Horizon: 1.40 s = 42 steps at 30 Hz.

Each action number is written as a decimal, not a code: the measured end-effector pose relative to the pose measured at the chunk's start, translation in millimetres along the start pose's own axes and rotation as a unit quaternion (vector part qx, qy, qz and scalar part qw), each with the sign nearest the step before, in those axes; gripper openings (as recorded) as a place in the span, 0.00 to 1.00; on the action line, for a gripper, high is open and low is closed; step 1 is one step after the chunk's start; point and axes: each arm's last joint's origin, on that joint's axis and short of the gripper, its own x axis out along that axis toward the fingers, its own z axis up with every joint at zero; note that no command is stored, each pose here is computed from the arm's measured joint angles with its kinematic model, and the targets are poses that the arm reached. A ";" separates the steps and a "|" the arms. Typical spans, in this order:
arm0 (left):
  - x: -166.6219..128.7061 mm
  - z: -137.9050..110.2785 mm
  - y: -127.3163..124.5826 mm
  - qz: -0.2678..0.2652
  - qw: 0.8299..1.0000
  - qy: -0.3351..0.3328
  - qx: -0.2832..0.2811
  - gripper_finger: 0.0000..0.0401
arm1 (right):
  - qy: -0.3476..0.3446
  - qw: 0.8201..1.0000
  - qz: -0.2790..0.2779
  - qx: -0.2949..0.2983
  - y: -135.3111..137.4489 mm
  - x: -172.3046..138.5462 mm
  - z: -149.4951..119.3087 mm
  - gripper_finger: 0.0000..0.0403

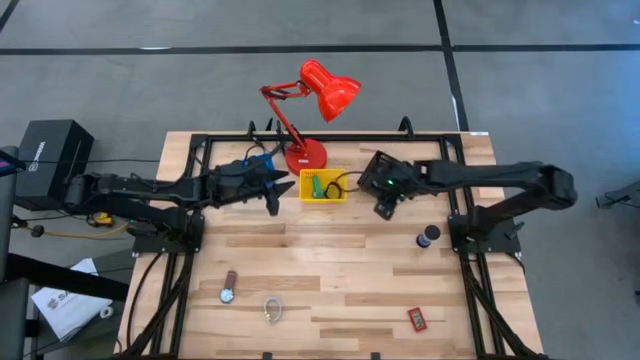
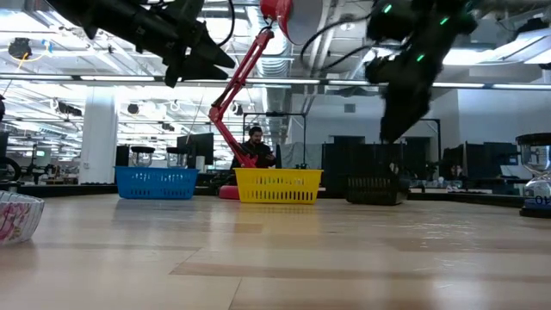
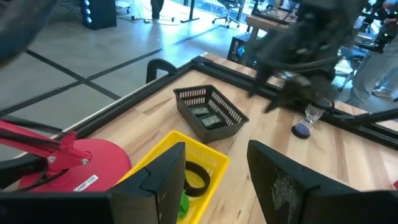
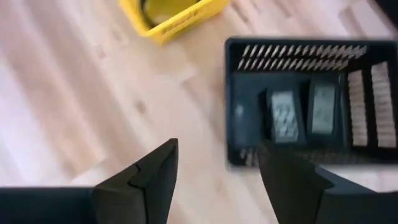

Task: Pick & Place Office items
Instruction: Put the blue hourglass into the blue bin

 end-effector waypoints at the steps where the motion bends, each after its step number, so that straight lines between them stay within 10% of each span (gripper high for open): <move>1: 0.3 0.6 1.3 0.003 1.000 -0.002 -0.001 0.42 | 0.003 1.000 0.004 0.007 2.0 -8.4 -4.7 0.52; 15: 1.5 4.0 5.2 0.011 1.000 -0.015 -0.007 0.42 | 0.155 0.985 0.032 0.071 26.1 -72.1 -77.3 0.52; 42: 1.4 7.7 4.2 0.006 0.999 -0.033 -0.013 0.42 | 0.302 0.951 -0.053 0.034 48.1 -34.4 -85.4 0.65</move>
